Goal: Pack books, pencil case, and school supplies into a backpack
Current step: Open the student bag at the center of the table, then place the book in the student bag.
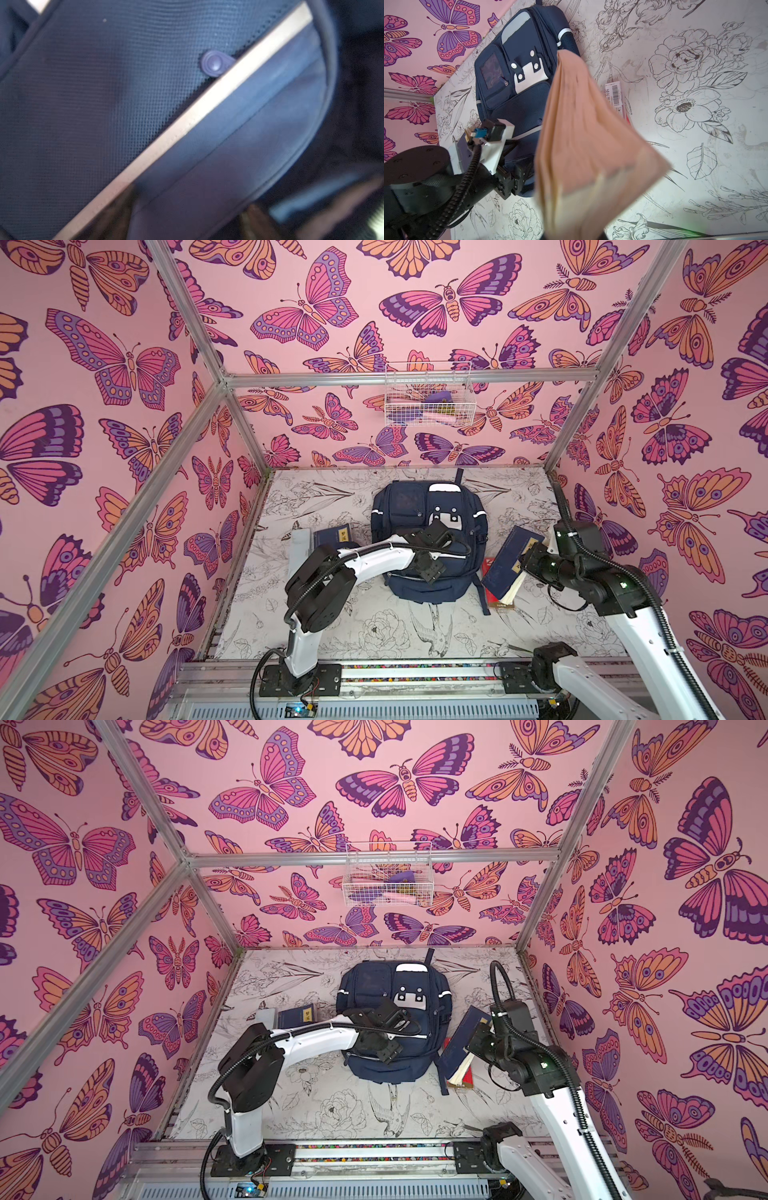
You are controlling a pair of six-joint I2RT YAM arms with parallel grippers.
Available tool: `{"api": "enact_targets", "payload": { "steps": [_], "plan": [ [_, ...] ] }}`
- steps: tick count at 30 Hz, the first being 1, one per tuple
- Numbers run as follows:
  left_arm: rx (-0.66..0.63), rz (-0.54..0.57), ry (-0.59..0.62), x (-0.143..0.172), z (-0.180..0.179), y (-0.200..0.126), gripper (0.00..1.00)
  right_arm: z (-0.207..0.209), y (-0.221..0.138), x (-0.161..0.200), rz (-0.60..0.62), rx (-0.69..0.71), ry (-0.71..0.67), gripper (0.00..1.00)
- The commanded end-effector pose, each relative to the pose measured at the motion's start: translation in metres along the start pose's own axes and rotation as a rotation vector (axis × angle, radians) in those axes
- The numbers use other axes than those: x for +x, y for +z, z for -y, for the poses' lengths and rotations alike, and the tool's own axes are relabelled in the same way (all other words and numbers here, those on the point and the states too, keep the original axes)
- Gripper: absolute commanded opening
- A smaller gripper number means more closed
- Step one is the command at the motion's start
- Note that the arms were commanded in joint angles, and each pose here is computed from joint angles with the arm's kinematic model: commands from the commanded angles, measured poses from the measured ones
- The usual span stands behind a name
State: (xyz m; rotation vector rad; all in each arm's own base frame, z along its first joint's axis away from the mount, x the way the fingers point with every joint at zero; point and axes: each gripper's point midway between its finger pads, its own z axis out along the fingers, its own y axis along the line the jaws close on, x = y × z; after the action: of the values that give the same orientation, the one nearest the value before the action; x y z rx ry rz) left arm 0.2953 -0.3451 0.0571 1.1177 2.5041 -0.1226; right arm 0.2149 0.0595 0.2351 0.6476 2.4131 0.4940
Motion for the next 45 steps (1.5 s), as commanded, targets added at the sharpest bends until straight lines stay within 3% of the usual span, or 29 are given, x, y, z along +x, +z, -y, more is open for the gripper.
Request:
{"api": "enact_targets", "payload": {
  "steps": [1, 2, 6, 14, 20, 31, 40, 45],
  "plan": [
    [-0.113, -0.010, 0.004, -0.002, -0.020, 0.000, 0.39, -0.003, -0.001, 0.001, 0.004, -0.029, 0.013, 0.00],
    [-0.111, 0.004, -0.003, -0.006, -0.020, -0.004, 0.28, -0.003, 0.000, 0.001, 0.001, -0.031, 0.015, 0.00],
    [-0.108, 0.076, -0.021, -0.022, -0.022, -0.025, 0.01, -0.009, 0.003, 0.003, 0.000, -0.074, 0.020, 0.00],
    [-0.057, 0.300, -0.134, -0.073, -0.038, -0.102, 0.00, -0.042, 0.003, 0.001, 0.000, -0.265, 0.044, 0.00],
    [0.056, 0.408, -0.199, -0.096, -0.044, -0.144, 0.00, -0.060, 0.006, 0.005, -0.023, -0.397, 0.095, 0.00],
    [0.267, 0.453, -0.294, -0.112, -0.035, -0.165, 0.00, -0.075, 0.049, 0.018, -0.070, -0.623, 0.352, 0.00],
    [0.324, 0.477, -0.304, -0.118, -0.032, -0.173, 0.00, -0.103, 0.089, 0.004, -0.004, -0.658, 0.370, 0.00],
    [0.343, 0.483, -0.289, -0.119, -0.030, -0.175, 0.00, -0.121, 0.122, -0.005, 0.091, -0.662, 0.373, 0.00]
  ]
}}
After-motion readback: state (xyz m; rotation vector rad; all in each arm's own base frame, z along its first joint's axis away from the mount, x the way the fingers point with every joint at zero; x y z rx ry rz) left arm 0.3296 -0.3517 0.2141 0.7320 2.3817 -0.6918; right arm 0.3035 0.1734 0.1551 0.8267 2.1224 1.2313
